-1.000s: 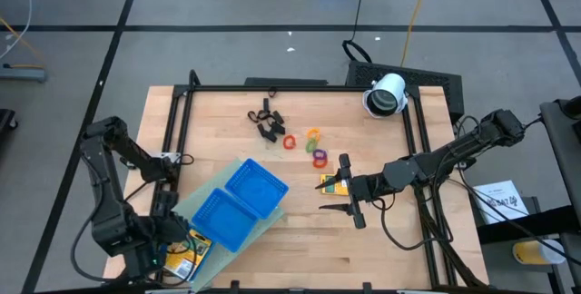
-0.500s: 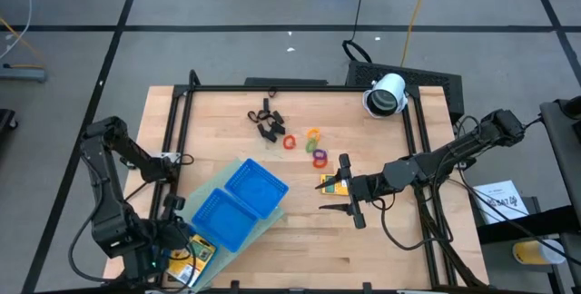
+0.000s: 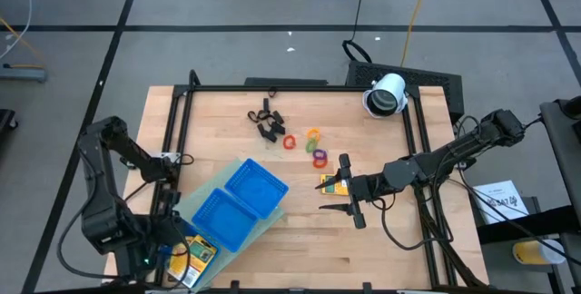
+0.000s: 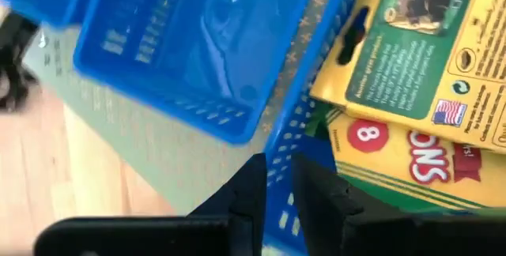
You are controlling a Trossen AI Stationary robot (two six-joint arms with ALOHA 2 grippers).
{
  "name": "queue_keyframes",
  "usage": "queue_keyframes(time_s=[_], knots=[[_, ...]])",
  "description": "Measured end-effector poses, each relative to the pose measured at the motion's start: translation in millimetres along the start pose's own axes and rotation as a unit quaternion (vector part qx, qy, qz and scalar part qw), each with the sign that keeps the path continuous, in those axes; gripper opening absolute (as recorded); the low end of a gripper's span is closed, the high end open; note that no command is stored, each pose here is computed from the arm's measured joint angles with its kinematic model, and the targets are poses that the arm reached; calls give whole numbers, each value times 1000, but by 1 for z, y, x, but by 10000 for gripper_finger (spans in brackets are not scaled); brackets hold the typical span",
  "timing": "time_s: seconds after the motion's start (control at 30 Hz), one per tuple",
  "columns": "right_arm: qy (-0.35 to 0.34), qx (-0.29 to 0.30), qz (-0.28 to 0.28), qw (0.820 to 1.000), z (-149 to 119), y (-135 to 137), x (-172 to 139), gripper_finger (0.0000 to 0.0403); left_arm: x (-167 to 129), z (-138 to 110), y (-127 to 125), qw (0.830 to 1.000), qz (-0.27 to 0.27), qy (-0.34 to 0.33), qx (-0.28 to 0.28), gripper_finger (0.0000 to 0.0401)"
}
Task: Pick & Place Office Desk Supplies
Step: Adjust the bottom blue basket on the shelf
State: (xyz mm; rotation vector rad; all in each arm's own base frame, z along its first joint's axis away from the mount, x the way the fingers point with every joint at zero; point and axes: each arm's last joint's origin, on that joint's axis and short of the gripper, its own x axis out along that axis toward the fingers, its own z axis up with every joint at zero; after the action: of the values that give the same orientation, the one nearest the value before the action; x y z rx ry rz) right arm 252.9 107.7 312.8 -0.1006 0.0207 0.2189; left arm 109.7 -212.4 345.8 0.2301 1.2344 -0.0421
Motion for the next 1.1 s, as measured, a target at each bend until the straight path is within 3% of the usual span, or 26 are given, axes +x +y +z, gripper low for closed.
queue_keyframes(time_s=[0.3, 0.83, 1.1], knots=[[0, 0, 0, 1000, 0, 0, 0, 212, -5, -10, -6, 992, -54, 78, -87, 71], [3, -1, 0, 1000, -1, 0, 0, 212, -2, -10, -5, 996, -26, 35, -73, 71], [4, -1, 0, 1000, -1, 0, 0, 212, 16, -16, -5, 995, -4, 78, -66, 71]])
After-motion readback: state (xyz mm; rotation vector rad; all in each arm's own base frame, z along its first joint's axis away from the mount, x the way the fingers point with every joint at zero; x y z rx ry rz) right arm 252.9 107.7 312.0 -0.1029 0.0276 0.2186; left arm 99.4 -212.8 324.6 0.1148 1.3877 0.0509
